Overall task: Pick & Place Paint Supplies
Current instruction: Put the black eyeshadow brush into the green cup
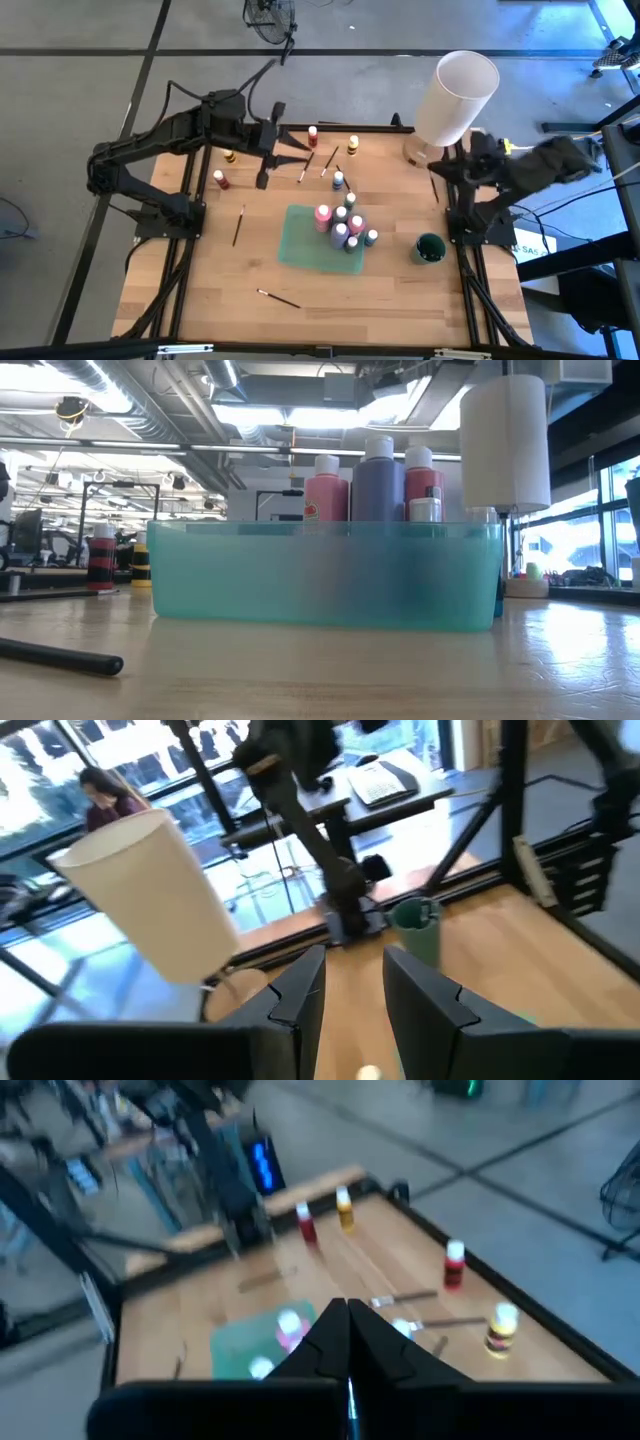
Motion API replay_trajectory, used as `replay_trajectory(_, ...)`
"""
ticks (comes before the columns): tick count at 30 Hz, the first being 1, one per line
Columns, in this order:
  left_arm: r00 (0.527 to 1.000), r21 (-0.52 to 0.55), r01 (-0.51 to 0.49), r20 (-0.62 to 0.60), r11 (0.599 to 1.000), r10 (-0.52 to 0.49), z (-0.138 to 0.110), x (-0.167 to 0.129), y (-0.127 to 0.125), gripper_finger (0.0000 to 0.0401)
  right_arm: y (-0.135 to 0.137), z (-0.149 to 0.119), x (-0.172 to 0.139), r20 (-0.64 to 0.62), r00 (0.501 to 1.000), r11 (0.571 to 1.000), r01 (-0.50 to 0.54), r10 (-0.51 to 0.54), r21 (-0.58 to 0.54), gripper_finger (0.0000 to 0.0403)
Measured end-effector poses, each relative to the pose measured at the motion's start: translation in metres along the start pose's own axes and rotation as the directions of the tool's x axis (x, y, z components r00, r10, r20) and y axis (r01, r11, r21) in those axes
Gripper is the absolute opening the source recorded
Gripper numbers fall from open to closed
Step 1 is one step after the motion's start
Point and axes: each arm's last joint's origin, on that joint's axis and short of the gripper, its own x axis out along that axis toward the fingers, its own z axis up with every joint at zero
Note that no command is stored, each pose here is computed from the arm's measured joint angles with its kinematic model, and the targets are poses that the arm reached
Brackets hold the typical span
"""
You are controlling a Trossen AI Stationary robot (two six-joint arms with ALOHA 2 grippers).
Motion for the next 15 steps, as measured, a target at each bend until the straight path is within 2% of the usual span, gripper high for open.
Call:
replay_trajectory(6,0.998,0.005,-0.046,-0.037,0.999,0.046,-0.009,-0.005,0.015,0.0098,0.034,-0.034,-0.004,0.188,0.981,0.998,0.062,-0.056,-0.029,0.0)
replay_trajectory(13,0.999,0.056,0.039,0.009,0.998,-0.039,-0.014,-0.011,0.028,0.0098,0.075,-0.065,-0.017,0.38,0.921,0.992,0.111,-0.083,-0.053,0.0)
replay_trajectory(15,0.998,0.075,0.049,0.026,0.996,-0.051,-0.014,-0.012,0.03,0.0098,0.082,-0.071,-0.02,0.394,0.917,0.995,0.09,-0.064,-0.049,0.0)
